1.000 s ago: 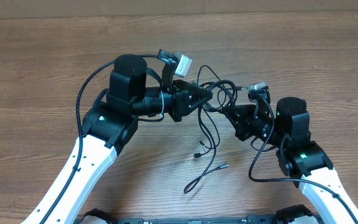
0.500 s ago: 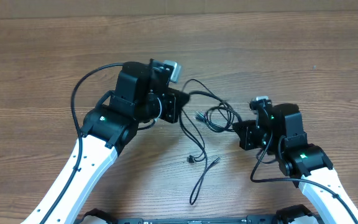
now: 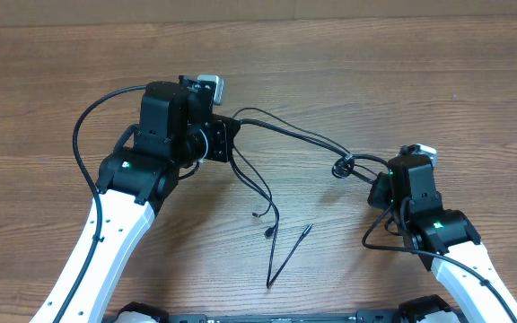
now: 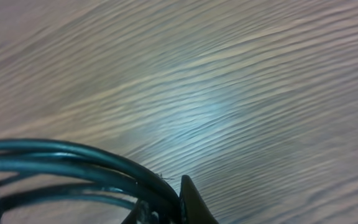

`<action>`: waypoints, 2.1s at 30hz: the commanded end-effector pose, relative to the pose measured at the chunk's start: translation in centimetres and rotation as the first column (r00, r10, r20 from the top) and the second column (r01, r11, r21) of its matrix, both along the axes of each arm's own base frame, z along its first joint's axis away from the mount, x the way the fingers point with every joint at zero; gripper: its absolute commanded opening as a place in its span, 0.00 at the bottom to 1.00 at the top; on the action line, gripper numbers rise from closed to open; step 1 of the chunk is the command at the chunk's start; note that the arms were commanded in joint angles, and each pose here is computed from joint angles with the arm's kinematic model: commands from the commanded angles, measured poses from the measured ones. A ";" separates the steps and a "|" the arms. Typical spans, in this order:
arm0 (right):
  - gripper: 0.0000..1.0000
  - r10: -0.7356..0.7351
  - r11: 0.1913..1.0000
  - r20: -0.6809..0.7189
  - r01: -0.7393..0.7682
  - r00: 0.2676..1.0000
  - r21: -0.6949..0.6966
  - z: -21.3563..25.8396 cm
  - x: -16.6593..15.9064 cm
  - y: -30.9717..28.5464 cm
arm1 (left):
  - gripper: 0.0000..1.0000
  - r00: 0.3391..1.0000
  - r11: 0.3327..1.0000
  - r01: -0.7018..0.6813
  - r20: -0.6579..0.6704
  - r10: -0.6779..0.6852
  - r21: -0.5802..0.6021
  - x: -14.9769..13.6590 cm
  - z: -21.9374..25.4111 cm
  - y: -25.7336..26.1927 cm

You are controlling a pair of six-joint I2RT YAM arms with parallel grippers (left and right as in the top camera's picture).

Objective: Untangle cables

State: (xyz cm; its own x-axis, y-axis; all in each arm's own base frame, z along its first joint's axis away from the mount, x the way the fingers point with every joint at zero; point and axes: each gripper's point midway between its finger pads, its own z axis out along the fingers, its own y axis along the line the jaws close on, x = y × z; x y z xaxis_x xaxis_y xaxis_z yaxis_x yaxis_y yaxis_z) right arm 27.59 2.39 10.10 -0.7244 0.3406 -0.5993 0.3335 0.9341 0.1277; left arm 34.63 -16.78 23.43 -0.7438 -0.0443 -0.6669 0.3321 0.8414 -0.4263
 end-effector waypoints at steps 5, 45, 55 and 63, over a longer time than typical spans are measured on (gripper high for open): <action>0.05 -0.262 0.942 0.116 0.280 0.958 -0.185 1.8 -0.1 -5.6 | 0.04 0.995 0.992 -0.095 0.048 0.091 0.088 0.9 0.6 3.1; 0.04 0.713 0.522 0.305 -0.769 0.631 0.369 5.8 -3.5 15.5 | 0.62 0.988 0.989 0.146 -0.065 -0.143 0.037 -1.8 -1.8 -0.8; 0.12 0.584 0.590 0.418 -0.718 0.696 0.370 8.8 -0.2 15.6 | 0.50 0.939 0.956 0.295 -0.180 -0.292 -0.011 -3.7 -5.0 -3.7; 0.24 0.418 0.843 -0.062 -0.362 0.906 0.398 -0.3 -3.2 10.1 | 0.65 0.922 0.925 0.365 -0.178 -0.344 0.104 -3.9 -7.2 -4.9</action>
